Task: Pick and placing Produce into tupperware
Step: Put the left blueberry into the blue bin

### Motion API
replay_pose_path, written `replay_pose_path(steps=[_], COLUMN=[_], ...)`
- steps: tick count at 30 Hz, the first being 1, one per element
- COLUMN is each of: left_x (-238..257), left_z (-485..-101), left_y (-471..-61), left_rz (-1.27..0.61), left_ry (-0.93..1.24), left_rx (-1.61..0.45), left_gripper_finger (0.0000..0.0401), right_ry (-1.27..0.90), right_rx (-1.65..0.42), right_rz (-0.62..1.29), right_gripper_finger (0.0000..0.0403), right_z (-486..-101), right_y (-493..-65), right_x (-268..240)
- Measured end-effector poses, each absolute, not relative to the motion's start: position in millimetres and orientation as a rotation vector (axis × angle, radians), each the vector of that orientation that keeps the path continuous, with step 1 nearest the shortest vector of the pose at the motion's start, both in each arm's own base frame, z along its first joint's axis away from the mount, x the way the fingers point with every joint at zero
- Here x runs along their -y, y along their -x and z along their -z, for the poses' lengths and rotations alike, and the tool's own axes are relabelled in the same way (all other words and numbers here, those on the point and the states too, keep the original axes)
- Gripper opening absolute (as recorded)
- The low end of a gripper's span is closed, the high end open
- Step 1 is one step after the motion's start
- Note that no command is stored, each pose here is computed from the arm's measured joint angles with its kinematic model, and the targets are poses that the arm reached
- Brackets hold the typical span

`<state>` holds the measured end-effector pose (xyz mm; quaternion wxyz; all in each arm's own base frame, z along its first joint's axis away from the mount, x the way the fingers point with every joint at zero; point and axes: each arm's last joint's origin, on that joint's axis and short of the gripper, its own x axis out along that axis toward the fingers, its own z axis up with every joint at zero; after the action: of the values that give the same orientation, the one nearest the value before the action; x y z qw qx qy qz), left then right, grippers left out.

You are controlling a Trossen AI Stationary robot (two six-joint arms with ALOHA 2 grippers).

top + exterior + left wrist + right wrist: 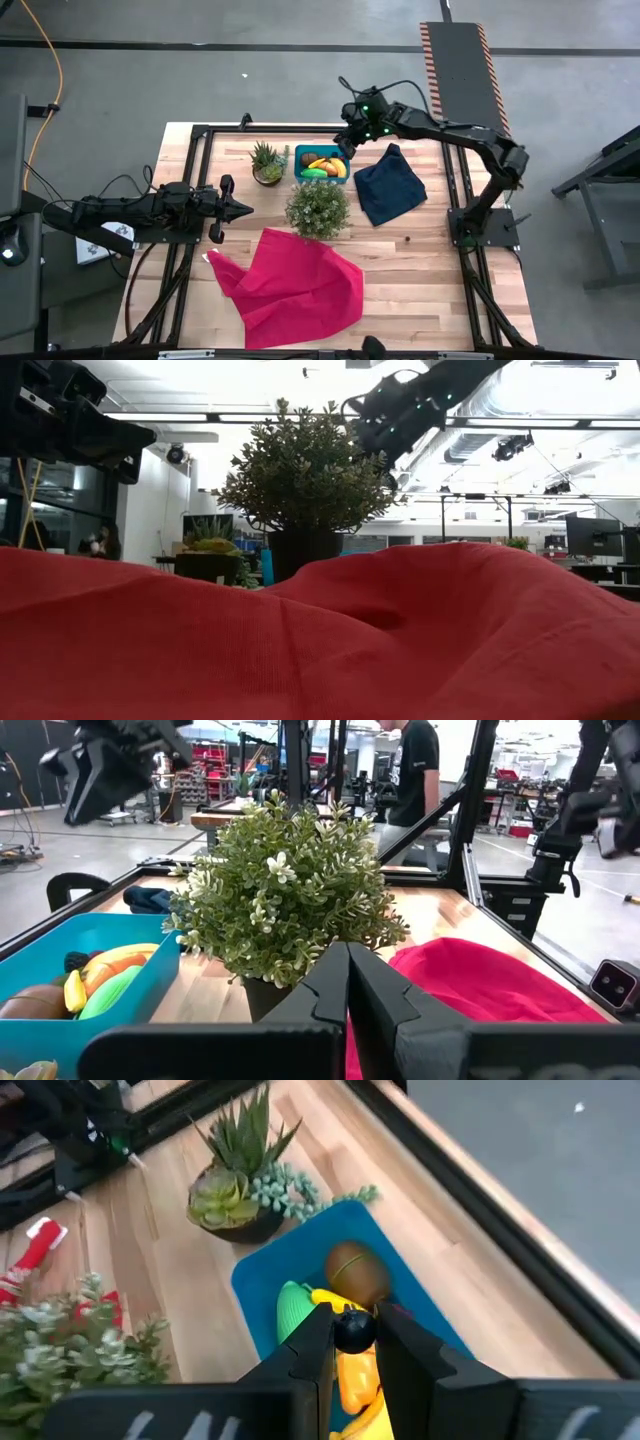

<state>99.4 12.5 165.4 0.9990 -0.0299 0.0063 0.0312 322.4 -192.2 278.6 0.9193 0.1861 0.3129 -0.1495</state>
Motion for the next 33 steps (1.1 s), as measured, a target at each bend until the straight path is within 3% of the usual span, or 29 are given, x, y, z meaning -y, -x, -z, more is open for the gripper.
replay_pose_path(steps=[15, 33], left_x=[-12, -12], left_z=[-165, -165], left_y=[-99, -99], left_rz=[-0.062, -0.062], left_ry=[0.06, 0.06], left_rx=[-0.012, -0.012], left_gripper_finger=[0.0001, 0.0001], right_ry=[-0.454, -0.456], right_rx=[-0.722, -0.73], right_rz=[0.243, 0.314], right_gripper_finger=[0.0051, 0.0051], right_z=[-224, -213], right_y=[-360, -364], right_x=[184, 190])
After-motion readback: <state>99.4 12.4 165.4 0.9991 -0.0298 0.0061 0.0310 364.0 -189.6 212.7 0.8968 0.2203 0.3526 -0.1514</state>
